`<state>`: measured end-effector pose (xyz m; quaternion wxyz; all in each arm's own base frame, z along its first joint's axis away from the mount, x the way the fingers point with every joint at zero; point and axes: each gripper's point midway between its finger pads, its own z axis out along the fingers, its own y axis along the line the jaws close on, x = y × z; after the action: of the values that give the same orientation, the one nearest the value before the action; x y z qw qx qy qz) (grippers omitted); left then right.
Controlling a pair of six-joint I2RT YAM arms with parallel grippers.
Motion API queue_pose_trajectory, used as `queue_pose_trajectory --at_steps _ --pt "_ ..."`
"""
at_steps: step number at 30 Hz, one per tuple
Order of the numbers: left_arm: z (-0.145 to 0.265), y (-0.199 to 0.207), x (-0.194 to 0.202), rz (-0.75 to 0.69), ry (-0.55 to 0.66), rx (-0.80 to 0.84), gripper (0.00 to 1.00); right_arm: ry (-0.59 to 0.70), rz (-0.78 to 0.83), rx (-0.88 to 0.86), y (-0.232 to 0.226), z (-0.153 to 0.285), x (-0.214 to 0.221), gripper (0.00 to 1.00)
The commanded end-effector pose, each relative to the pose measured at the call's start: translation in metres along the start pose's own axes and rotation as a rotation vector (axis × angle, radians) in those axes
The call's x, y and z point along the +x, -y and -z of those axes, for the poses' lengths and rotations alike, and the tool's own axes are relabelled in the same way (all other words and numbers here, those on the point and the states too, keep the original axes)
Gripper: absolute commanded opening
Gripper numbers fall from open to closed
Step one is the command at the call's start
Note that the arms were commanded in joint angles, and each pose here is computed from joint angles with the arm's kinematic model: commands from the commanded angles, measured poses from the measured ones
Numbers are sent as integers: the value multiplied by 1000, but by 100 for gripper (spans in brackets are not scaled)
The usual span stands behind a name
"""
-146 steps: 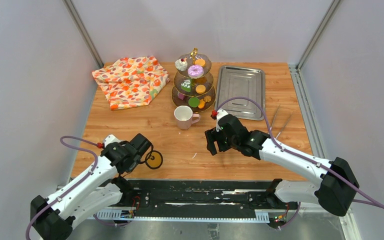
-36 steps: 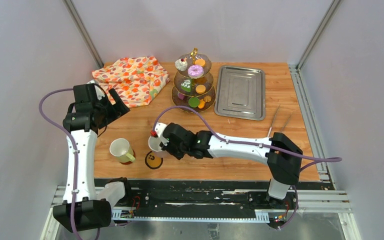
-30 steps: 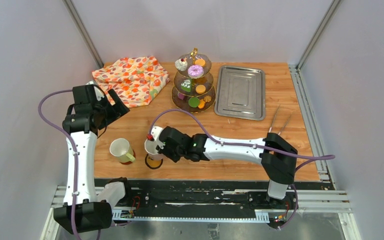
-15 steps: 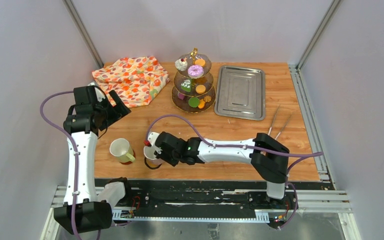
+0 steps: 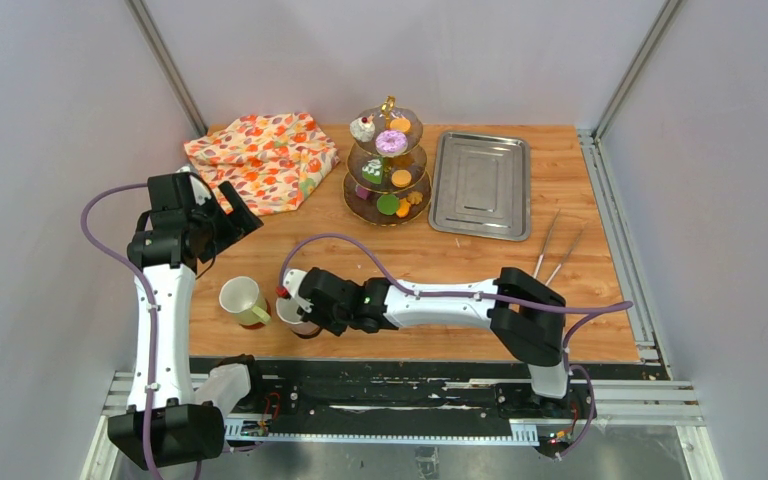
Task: Serve the afternoon tea
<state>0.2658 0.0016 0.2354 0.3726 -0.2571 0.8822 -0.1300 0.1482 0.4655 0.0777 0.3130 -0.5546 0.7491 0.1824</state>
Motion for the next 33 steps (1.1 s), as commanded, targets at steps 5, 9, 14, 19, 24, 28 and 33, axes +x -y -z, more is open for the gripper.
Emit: queue_pose_trajectory --at_steps 5,9,14,19,24,28,33 --pt "2 2 -1 2 7 19 91 62 9 27 0 9 -21 38" --pt "3 0 -2 4 13 13 91 81 1 20 0 21 -22 58" --pt "2 2 1 11 0 23 92 131 -11 62 11 57 -30 69" --pt "-1 17 3 30 -15 108 92 190 -65 225 57 112 -35 73" --pt "11 36 -11 -1 31 164 98 181 -260 400 138 165 -8 75" --pt "28 73 -25 -126 108 200 100 132 -506 580 211 221 32 76" --pt "48 118 -30 -294 222 240 98 133 -783 857 272 301 82 78"
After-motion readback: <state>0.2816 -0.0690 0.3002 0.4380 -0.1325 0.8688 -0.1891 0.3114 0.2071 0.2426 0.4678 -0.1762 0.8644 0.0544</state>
